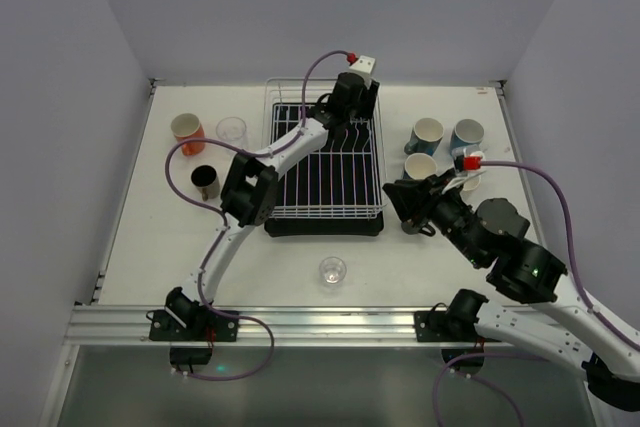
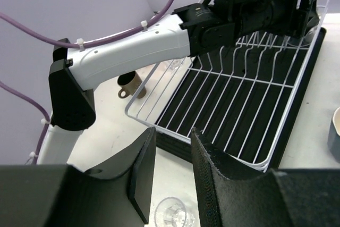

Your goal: Unload the cups from the dish rack

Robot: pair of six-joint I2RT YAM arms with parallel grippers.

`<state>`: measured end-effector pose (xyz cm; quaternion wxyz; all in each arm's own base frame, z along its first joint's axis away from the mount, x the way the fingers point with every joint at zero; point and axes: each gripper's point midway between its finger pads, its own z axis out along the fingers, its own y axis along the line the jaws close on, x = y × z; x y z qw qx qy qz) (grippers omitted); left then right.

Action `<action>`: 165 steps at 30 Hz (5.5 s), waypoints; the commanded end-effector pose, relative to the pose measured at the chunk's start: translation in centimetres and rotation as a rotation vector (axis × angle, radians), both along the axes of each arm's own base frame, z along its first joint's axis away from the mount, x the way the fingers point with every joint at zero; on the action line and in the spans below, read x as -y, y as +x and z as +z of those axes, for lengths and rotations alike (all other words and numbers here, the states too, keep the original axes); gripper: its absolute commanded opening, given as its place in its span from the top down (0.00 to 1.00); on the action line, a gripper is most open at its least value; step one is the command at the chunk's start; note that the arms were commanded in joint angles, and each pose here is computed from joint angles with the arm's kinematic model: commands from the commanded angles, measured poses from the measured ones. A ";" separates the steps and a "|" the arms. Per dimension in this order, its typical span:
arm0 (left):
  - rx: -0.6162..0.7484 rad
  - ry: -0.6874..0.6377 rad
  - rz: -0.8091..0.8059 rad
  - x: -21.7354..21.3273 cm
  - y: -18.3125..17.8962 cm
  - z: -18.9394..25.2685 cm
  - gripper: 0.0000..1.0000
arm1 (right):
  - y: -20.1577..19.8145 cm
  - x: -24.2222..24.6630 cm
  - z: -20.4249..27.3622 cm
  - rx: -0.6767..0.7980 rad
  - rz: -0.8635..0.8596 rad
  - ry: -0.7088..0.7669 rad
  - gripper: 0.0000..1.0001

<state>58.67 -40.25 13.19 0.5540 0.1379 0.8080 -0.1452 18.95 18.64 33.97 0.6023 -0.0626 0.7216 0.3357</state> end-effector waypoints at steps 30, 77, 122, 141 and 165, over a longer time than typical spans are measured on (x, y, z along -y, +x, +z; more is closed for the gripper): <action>0.345 -0.350 -0.064 -5.0 -9.0 24.7 0.85 | 1.6 -4.4 -0.7 0.008 0.067 0.141 0.46; 0.003 -1.226 -0.485 -13.8 -35.3 25.0 0.83 | 2.8 -13.0 7.8 0.270 0.386 0.408 0.79; 0.330 -0.254 0.350 -35.5 -38.2 17.7 0.00 | -9.7 -11.2 -19.3 -0.655 0.469 -0.952 1.00; 0.339 -0.268 0.314 -35.1 -38.3 17.8 0.00 | -8.7 -11.8 -22.4 -0.673 0.432 -1.061 0.92; 0.335 -0.267 0.312 -35.0 -38.1 18.0 0.00 | -5.9 -13.7 -13.3 -0.445 0.350 -0.802 0.31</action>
